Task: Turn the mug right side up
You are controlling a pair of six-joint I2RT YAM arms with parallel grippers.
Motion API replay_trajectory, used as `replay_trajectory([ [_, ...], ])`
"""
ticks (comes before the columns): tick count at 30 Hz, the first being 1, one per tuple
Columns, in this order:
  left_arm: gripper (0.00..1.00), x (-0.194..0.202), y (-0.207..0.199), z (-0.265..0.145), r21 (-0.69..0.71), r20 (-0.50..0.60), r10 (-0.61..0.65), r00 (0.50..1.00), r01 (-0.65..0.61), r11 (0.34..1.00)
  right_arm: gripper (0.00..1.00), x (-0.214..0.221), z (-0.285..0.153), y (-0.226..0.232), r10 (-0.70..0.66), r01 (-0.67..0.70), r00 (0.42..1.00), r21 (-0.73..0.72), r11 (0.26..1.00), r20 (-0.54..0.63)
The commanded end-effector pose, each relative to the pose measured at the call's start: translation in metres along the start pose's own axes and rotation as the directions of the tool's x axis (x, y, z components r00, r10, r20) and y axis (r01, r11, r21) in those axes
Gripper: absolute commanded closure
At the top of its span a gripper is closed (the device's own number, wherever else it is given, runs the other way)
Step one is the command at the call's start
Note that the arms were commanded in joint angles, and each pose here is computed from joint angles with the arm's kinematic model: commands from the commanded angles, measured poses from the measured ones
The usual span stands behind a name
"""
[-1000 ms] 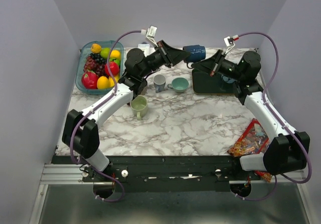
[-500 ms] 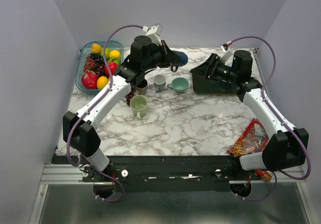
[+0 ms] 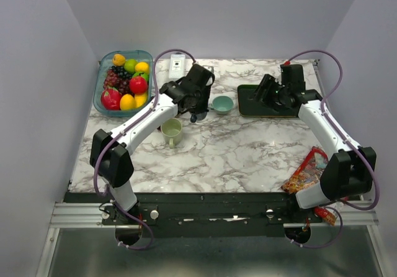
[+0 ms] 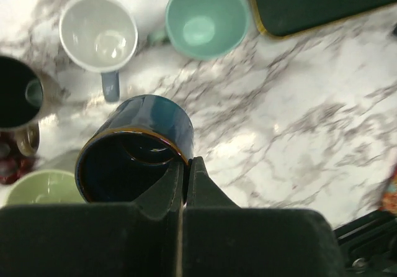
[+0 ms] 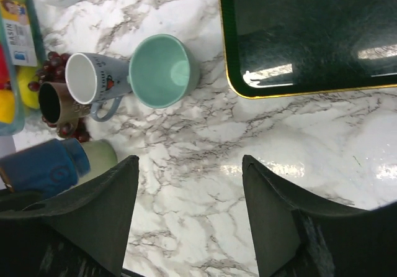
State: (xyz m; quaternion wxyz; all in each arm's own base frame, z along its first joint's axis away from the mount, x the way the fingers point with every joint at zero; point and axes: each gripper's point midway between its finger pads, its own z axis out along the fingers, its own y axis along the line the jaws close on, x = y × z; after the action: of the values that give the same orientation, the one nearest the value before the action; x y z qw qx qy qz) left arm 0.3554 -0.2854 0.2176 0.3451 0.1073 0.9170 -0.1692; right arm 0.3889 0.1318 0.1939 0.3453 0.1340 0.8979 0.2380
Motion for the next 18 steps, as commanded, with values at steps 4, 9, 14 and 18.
replay_trajectory([
  [4,1.0,0.066,0.031,0.022,-0.146,-0.156,0.079,0.985,-0.102,0.984,0.26,0.003,0.005,-0.023,0.015,-0.012,1.0,0.118,0.993,-0.027],
  [9,1.0,0.084,0.034,0.042,-0.148,-0.182,0.095,0.979,-0.123,0.981,0.26,0.007,0.007,-0.027,0.02,-0.015,0.999,0.127,0.992,-0.039],
  [14,1.0,0.09,0.033,0.057,-0.125,-0.161,0.12,0.98,-0.141,0.982,0.26,0.008,0.008,-0.029,0.019,-0.013,0.999,0.135,0.991,-0.043],
  [18,1.0,0.1,0.04,0.069,-0.153,-0.197,0.145,0.97,-0.176,0.972,0.25,0.009,0.007,-0.031,0.015,-0.009,0.999,0.142,0.99,-0.044],
])
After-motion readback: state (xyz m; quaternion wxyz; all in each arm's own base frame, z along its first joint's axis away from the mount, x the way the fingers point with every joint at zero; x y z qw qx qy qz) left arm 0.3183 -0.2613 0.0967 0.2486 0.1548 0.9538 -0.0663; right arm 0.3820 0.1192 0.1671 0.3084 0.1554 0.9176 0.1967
